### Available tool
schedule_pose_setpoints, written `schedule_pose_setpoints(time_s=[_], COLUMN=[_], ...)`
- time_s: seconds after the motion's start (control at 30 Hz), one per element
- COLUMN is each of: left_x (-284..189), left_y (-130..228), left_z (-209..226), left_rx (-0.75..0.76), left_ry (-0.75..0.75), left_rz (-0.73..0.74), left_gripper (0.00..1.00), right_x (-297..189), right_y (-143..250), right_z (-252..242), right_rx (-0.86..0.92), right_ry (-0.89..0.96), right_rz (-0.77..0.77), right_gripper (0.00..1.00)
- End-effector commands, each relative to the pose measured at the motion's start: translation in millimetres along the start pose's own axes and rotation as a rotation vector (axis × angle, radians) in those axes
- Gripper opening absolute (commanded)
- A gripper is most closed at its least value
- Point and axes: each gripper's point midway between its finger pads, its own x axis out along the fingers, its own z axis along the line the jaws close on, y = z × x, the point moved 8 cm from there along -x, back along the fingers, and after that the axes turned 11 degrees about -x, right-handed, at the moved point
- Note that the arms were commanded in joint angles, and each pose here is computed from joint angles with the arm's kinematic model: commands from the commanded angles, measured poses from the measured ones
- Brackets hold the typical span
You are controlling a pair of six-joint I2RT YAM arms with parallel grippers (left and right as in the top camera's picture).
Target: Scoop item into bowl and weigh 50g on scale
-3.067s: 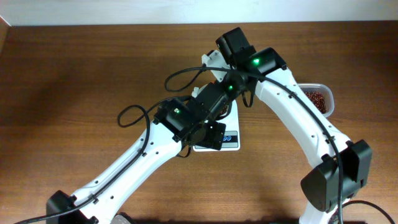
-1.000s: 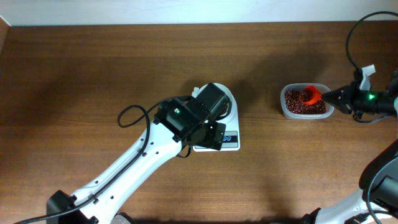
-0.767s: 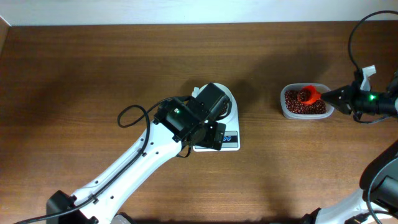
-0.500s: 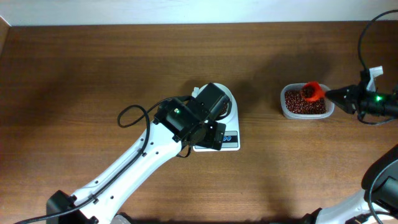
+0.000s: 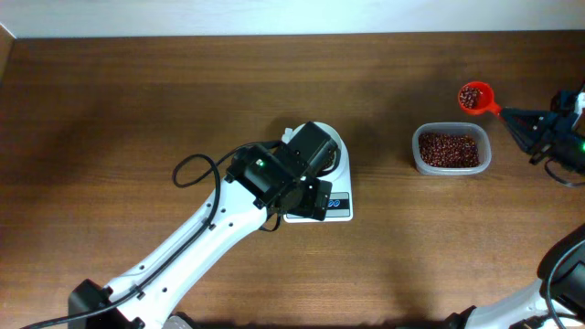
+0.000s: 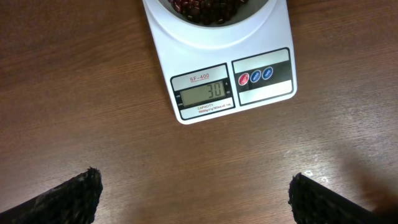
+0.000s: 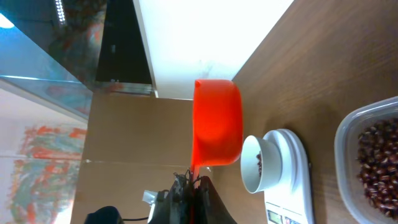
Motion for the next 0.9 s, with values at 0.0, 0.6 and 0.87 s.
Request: schedule_pose_setpoints(time_s=[0.0,0.6,0.87], left_x=[0.6,0.6,0.6], left_y=[1.0,1.0,1.0], left_z=[-0.4,-0.4,-0.4], left_rx=[-0.009,-0.009,-0.009], left_ry=[0.001,0.001,0.001], left_rz=[0.003,0.003,0.003], left_gripper=[0.99,0.99,0.99], right_x=[-0.8,135.9,194.3], right_y=[1.2,54.0,74.7], right_z=[-1.2,24.0,90.9], right_rx=[0.025,-0.032,-0.304], right_ry=[-0.035,0.2,0.395], right_rz=[-0.012,0.465,0.649], right_gripper=[0.04,0.04,0.04])
